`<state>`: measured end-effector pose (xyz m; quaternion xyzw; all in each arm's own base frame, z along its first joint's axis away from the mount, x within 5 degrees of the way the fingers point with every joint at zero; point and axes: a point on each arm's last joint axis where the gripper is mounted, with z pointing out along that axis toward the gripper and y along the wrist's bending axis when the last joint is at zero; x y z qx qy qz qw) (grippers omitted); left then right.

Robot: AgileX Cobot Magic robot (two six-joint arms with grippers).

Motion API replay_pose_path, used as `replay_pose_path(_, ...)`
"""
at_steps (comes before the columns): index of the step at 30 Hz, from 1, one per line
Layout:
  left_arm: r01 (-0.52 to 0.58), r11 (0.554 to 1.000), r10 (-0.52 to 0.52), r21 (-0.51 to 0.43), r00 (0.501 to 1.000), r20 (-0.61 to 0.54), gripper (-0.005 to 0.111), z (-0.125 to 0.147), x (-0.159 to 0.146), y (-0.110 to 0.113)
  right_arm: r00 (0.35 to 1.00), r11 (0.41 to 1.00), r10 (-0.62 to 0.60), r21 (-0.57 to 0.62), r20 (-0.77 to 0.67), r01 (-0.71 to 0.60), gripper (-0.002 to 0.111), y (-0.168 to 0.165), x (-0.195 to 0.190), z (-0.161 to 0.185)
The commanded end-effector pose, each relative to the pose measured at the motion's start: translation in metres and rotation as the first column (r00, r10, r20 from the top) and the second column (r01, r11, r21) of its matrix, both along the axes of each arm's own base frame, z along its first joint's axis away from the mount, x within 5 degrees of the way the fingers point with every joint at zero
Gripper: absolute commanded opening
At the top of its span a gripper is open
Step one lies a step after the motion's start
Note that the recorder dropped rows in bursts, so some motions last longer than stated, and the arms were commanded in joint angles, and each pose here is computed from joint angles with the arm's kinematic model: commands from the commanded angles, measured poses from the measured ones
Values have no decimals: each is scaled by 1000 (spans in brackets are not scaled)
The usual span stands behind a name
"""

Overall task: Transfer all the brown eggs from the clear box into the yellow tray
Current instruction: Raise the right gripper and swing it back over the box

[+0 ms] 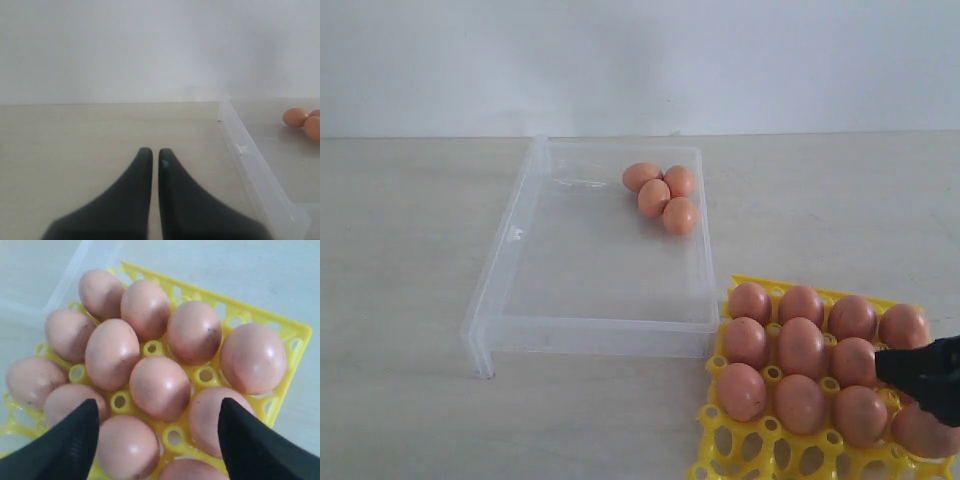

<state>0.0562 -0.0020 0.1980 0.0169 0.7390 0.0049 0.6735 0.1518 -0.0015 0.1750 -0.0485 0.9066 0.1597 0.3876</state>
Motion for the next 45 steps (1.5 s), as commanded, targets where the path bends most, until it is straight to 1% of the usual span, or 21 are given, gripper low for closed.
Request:
replay_pose_path(1,4,1000,-4,2,1000,2,4,-1,0,0,998,979,20,201,61,-32,40,13,2,11)
replay_pose_path(4,4,1000,-4,2,1000,2,4,-1,0,0,988,955,113,262,104,-137,6,21,1,21)
replay_pose_path(5,4,1000,-4,2,1000,2,4,-1,0,0,984,952,138,259,115,-163,0,22,3,25)
replay_pose_path(9,4,1000,-4,2,1000,2,4,-1,0,0,971,953,184,215,155,-215,0,19,12,41)
replay_pose_path(11,4,1000,-4,2,1000,2,4,-1,0,0,957,946,214,201,195,-253,0,18,21,60)
replay_pose_path(14,4,1000,-4,2,1000,2,4,-1,0,0,968,960,151,203,200,-192,0,9,38,91)
replay_pose_path(16,4,1000,-4,2,1000,2,4,-1,0,0,978,978,115,150,172,-141,0,2,46,108)
replay_pose_path(19,4,1000,-4,2,1000,2,4,-1,0,0,980,985,174,-21,95,-173,0,0,57,126)
replay_pose_path(22,4,1000,-4,2,1000,2,4,-1,0,0,964,960,260,-91,-60,-265,0,14,67,126)
replay_pose_path(24,4,1000,-4,2,1000,2,4,-1,0,0,917,924,337,-115,-212,-366,0,31,74,117)
replay_pose_path(26,4,1000,-4,2,1000,2,4,-1,0,0,846,872,411,-124,-338,-473,0,55,79,106)
replay_pose_path(29,4,1000,-4,2,1000,2,4,-1,0,0,765,790,485,-163,-424,-591,0,92,91,89)
replay_pose_path(30,4,1000,-4,2,1000,2,4,-1,0,0,753,765,511,-181,-415,-618,0,106,96,85)
replay_pose_path(32,4,1000,-4,2,1000,2,4,-1,0,0,760,730,558,-239,-333,-640,0,135,108,81)
replay_pose_path(34,4,1000,-4,2,1000,2,4,-1,0,0,786,726,586,-304,-196,-617,0,159,118,82)
replay_pose_path(35,4,1000,-4,2,1000,2,4,-1,0,0,805,743,587,-340,-85,-577,0,172,126,85)
replay_pose_path(38,4,1000,-4,2,1000,2,4,-1,0,0,807,787,569,-390,160,-477,0,198,138,89)
replay_pose_path(39,4,1000,-4,2,1000,2,4,-1,0,0,804,796,561,-396,199,-458,1,203,141,88)
replay_pose_path(40,4,1000,-4,2,1000,2,4,-1,0,0,801,801,556,-400,221,-446,3,206,144,85)
replay_pose_path(41,4,1000,-4,2,1000,2,4,-1,0,0,802,798,558,-402,213,-448,9,210,146,78)
replay_pose_path(45,4,1000,-4,2,1000,2,4,-1,0,0,811,761,582,-382,48,-524,40,213,147,46)
